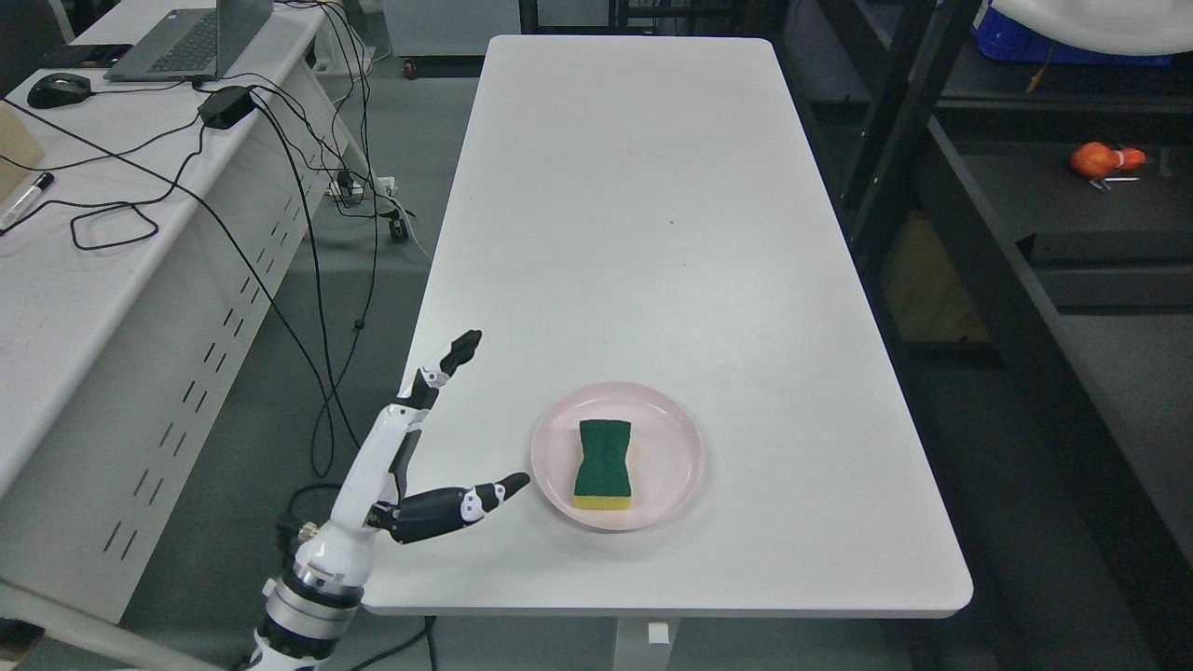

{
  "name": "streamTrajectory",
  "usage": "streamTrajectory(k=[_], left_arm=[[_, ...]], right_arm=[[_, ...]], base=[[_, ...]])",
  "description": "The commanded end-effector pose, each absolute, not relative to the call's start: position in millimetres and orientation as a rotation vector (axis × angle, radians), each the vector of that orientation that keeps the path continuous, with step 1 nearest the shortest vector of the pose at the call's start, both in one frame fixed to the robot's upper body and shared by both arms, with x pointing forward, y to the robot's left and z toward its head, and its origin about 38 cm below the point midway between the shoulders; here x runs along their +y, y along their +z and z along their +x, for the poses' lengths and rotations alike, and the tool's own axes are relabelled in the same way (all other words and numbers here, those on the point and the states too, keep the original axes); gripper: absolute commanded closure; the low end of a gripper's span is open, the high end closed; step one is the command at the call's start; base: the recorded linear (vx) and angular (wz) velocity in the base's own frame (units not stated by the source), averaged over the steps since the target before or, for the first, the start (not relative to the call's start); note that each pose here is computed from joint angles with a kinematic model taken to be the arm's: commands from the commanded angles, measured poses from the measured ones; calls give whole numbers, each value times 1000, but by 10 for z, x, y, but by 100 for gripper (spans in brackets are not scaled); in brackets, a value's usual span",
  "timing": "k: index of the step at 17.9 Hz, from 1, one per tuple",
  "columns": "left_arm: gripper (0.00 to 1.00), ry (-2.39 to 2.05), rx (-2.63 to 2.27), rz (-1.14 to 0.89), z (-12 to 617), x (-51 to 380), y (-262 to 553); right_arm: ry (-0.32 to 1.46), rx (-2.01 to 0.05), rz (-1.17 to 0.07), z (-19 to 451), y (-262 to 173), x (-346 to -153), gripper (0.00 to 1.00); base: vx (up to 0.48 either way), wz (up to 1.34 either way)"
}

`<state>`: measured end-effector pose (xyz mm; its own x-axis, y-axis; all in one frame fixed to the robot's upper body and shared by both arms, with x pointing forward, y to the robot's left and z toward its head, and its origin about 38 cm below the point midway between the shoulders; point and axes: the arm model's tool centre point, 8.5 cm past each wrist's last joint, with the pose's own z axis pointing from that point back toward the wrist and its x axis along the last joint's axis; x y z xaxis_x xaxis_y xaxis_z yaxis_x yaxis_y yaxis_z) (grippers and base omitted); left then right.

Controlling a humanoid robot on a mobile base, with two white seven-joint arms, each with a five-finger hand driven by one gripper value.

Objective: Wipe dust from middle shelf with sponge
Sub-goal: 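Raise the left hand and reach toward the sponge on the pink plate, then close the left hand around the green-and-yellow sponge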

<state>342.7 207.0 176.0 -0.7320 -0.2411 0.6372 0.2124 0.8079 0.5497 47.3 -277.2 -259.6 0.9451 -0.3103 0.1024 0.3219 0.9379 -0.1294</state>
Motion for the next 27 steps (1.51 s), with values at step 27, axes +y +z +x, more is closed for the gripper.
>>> streamTrajectory(k=[27], left_arm=[[20,-2292,-1619,633,4301,1026,2222]], right_arm=[[-324,-29,-152,460,-2588,-2873,0]], base=[[0,0]])
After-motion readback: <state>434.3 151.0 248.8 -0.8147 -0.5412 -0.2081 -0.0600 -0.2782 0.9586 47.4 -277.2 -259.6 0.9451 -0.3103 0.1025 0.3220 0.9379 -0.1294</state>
